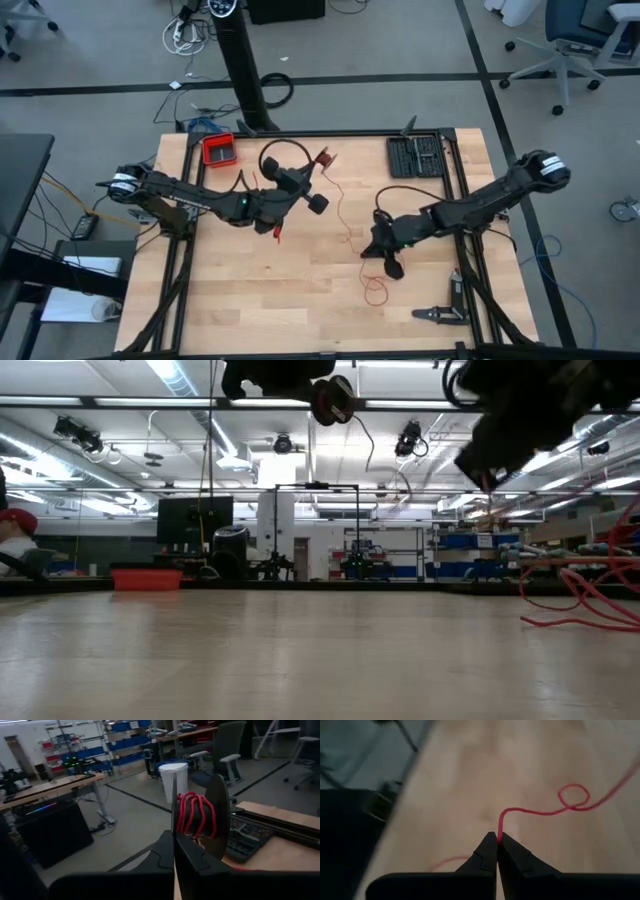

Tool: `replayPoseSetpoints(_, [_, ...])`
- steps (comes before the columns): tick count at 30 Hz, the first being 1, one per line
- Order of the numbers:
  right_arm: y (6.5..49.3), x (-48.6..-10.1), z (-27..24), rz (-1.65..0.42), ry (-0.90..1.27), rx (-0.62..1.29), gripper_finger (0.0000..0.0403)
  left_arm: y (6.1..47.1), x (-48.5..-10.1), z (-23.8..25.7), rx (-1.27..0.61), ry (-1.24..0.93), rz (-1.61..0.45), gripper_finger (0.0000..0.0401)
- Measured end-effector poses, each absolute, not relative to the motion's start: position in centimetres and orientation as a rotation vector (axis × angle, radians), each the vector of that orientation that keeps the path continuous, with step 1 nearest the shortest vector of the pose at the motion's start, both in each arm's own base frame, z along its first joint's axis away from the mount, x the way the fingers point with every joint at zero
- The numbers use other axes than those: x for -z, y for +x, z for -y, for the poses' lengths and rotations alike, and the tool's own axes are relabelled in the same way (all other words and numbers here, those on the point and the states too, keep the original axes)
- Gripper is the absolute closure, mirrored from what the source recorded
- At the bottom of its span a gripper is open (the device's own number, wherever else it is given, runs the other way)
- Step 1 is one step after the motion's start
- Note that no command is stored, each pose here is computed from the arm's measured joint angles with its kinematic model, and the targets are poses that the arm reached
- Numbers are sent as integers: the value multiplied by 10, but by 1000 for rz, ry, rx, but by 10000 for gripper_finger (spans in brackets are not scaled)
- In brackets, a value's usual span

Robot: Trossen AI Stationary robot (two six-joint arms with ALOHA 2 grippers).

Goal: Coil cords
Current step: Uncoil the red wire from the spool

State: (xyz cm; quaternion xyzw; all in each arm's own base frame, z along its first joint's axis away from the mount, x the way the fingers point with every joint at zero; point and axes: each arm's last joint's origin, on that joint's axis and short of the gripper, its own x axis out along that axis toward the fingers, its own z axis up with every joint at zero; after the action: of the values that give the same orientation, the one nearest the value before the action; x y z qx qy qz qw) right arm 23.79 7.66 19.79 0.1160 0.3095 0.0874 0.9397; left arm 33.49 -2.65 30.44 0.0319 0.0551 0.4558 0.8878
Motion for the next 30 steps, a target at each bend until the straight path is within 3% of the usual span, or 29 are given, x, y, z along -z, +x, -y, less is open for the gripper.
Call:
replayPoseSetpoints(9, [219,-182,-40,-841,327,295,400,341,-306,33,-664,86,-116,398])
replayPoseSetpoints(18, [188,-194,-26,-787,328,669,400,345,-301,47,-262,237,-189,398])
replayPoseSetpoints(25, [167,-219,-31,-551,268,753,400,339,-283,47,-244,457,-398,398])
replayPoseSetpoints(30, [153,-235,-39,-382,237,762,400,333,-273,41,-378,578,-548,398])
